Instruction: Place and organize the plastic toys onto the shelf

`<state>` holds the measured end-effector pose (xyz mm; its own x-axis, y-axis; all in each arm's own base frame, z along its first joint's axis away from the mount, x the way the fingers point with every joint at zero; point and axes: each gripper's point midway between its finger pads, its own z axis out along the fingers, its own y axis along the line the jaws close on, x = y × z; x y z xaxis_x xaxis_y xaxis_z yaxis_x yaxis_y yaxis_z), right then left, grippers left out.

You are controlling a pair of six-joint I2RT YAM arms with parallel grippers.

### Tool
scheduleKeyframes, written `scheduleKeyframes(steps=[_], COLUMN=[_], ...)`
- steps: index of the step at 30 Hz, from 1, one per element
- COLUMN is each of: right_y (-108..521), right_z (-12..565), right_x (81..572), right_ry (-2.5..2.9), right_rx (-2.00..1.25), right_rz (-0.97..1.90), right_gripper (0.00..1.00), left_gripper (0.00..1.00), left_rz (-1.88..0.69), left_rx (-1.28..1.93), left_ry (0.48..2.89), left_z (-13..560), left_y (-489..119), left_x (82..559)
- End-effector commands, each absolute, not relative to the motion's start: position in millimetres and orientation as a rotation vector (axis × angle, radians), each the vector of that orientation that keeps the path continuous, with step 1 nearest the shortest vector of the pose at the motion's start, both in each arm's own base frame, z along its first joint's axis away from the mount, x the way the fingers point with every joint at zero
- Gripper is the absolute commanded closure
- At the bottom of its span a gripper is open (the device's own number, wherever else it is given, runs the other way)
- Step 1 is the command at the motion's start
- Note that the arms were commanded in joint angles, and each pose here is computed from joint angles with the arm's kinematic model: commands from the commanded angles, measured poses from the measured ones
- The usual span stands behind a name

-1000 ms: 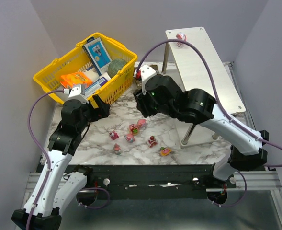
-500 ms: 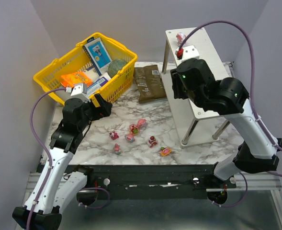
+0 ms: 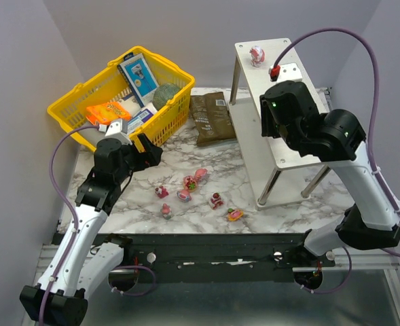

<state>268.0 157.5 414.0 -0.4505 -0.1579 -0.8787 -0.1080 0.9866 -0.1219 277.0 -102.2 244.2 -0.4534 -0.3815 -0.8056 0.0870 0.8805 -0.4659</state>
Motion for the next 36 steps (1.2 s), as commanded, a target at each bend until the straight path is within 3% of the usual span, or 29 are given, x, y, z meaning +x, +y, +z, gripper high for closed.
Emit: scheduleKeyframes(steps=[1,13,17,22,25,36], right_y=[135,125,124,124,123,125], right_z=[382,367,363,363,361,375], right_x=[249,259,262,264,264,272], right_ry=[2.189,2.223,2.23,2.23,2.23,2.163], right_rx=[-0.259,-0.222,-0.21,-0.19,-0.19,-0.165], right_rz=[-0.184,-0.28,-0.298,-0.292,-0.296,-0.257], right_gripper=[0.99,0.93,0.75,0.62,0.48,0.19], left_gripper=[0.01,0.01,0.01,0.01,0.01,0.01], left_rz=[-0.604,-0.611,-0.609,-0.607,-0.607,-0.6], left_rx=[-0.174,-0.13,-0.128,-0.118,-0.113,-0.107], left_ry=[1.954,1.958,1.959,1.956,1.956,1.956], left_z=[248,246,248,249,250,251], left_y=[-113,-117,-118,-118,-118,-117], left_x=[278,281,283,283,284,280])
